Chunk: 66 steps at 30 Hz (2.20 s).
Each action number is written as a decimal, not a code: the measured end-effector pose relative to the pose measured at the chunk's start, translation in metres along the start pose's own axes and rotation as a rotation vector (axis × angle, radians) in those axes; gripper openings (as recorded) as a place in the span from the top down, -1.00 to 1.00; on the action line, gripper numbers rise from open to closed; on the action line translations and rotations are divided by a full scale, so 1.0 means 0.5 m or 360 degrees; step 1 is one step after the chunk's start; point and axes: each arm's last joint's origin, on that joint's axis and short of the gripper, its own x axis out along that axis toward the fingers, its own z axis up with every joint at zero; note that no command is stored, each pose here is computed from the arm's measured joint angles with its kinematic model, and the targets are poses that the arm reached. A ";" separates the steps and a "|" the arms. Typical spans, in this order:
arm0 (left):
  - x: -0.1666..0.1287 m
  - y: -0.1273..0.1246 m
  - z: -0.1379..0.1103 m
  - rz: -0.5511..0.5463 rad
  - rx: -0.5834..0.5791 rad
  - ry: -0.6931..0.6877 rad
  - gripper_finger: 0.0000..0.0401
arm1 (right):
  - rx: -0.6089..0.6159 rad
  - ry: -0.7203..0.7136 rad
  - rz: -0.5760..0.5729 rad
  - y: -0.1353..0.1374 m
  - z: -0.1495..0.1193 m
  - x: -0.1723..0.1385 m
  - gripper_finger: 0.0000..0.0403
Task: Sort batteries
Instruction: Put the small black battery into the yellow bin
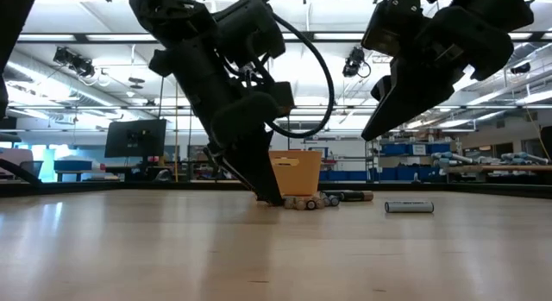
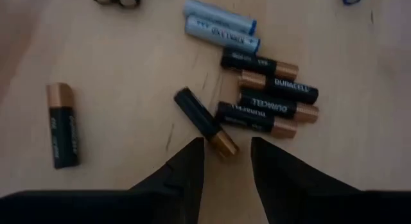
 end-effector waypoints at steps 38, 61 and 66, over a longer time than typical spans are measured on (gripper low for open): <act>-0.057 0.026 0.026 0.0203 0.0128 -0.0105 0.99 | -0.0042 0.0028 -0.0002 0.000 -0.003 -0.010 0.64; -0.079 0.083 0.045 0.0327 0.0077 -0.0105 0.33 | -0.0008 -0.0034 0.0026 0.003 0.006 -0.032 0.56; -0.039 0.137 0.035 0.0383 -0.0010 0.0013 0.14 | -0.0008 -0.0032 0.0026 0.003 0.006 -0.032 0.57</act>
